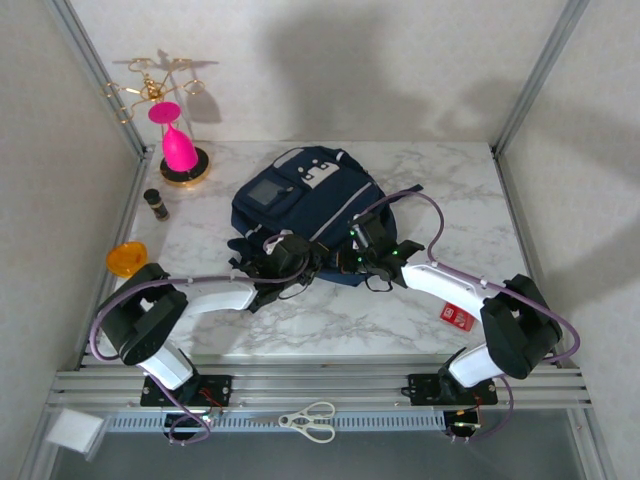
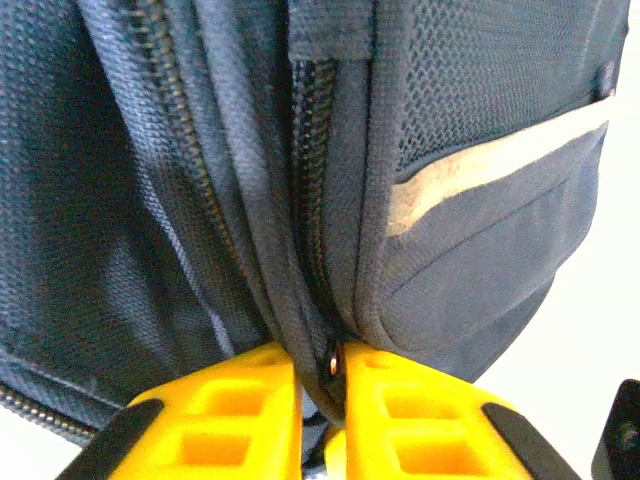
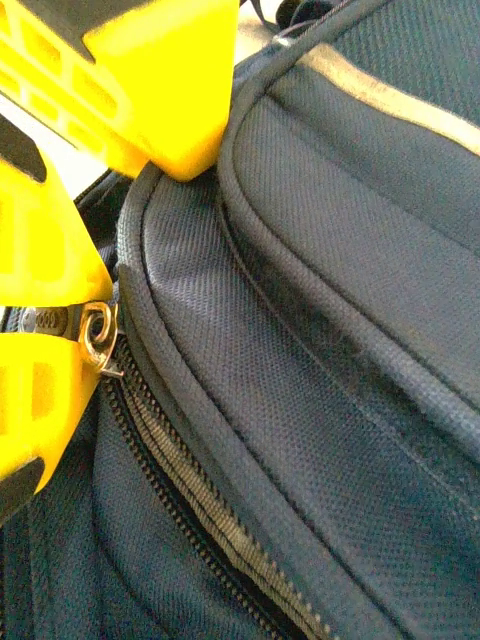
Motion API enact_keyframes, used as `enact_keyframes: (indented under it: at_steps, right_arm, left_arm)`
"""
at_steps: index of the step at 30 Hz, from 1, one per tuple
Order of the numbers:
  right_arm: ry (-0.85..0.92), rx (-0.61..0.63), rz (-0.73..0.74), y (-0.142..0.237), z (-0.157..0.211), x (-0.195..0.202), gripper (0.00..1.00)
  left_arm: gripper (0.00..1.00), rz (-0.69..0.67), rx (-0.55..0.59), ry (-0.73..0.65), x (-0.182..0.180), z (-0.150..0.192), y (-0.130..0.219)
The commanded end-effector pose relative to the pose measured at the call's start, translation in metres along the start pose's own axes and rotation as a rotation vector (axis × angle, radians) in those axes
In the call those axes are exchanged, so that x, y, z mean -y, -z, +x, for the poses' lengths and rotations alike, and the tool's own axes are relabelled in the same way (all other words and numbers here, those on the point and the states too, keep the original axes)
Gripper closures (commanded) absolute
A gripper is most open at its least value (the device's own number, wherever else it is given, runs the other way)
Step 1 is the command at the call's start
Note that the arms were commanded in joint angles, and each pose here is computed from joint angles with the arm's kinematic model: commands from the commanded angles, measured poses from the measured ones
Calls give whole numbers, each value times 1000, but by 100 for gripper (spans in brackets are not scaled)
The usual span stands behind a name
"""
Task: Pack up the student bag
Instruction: Zip the student bag at the center of the table.
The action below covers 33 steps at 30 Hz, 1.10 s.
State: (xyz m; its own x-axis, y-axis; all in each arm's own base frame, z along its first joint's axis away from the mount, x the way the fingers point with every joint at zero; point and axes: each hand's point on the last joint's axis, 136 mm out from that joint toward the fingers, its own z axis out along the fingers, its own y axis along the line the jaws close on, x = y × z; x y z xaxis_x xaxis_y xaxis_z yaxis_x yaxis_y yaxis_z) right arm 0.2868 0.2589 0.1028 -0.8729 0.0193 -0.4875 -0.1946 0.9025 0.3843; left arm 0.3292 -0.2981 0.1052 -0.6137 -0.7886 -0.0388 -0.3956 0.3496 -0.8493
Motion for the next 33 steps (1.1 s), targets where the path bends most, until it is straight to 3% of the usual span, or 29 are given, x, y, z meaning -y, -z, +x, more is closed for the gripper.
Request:
enact_keyframes:
  at_steps: [1, 8, 16, 21, 25, 26, 28, 30, 33]
  right_arm:
    - [13, 33, 76, 12, -9, 17, 100]
    - [-21, 79, 145, 26, -31, 50, 100]
    - [13, 93, 141, 33, -54, 55, 100]
    - [102, 83, 10, 27, -53, 17, 100]
    - [152, 47, -88, 11, -36, -25, 100]
    - [143, 46, -105, 8, -36, -28, 100]
    - [133, 58, -144, 6, -36, -34, 100]
    - [159, 67, -131, 6, -38, -32, 100]
    - [225, 103, -90, 15, -51, -27, 96]
  left_arm:
    - [97, -51, 199, 5, -8, -47, 1]
    - [100, -104, 276, -108, -17, -75, 37]
    - [100, -237, 303, -269, -46, -129, 74]
    - [100, -254, 320, -344, -44, -164, 94]
    - [100, -117, 238, -351, -15, -152, 87]
    - [95, -97, 225, -339, -12, -148, 87]
    - [69, -78, 207, -310, -11, -144, 90]
    - [55, -60, 207, -281, -10, -137, 98]
    - [45, -48, 219, -229, -16, -124, 109]
